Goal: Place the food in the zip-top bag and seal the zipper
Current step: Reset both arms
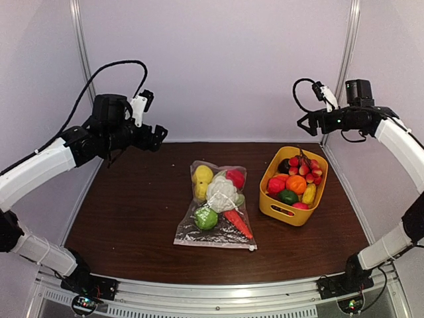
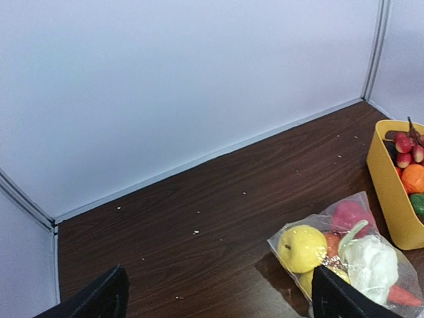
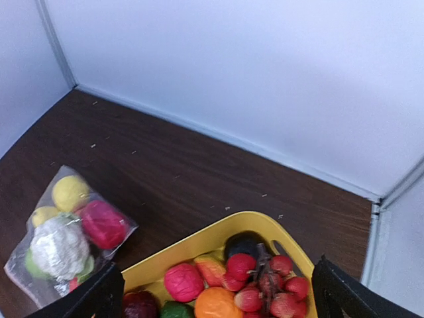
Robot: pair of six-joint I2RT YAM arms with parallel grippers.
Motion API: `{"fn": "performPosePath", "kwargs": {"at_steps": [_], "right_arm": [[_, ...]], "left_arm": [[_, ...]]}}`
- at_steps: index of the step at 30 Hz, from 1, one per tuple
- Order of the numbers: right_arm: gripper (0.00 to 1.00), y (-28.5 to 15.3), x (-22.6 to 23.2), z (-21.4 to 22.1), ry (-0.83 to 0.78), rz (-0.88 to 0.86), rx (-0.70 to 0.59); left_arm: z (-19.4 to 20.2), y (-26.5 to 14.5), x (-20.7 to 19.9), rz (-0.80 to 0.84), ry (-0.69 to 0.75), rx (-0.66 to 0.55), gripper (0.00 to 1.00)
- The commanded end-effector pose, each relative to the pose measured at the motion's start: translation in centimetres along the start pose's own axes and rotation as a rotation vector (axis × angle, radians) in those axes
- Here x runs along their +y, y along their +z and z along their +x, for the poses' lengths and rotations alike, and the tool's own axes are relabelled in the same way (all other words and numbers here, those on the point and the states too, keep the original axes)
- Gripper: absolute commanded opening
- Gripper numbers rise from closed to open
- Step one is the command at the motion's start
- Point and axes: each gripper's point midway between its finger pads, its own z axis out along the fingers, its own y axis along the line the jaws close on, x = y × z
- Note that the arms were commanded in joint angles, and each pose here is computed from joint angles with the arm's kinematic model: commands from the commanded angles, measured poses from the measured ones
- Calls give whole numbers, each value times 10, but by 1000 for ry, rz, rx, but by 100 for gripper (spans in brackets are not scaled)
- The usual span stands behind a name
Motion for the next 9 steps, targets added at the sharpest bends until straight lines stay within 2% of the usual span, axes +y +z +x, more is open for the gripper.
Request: {"fn": "performPosePath", "kwargs": {"at_steps": [1, 5, 9], "right_arm": [[100, -77, -74, -39, 95, 574, -250], [100, -112, -85, -35, 122, 716, -279], [99, -105, -77, -18, 138, 673, -263]], "left_arm": [[-41, -14, 36, -186, -29, -78, 98], [-56, -24, 33, -155, -55, -140, 98], [-60, -24, 26, -108, -63, -172, 98]]}}
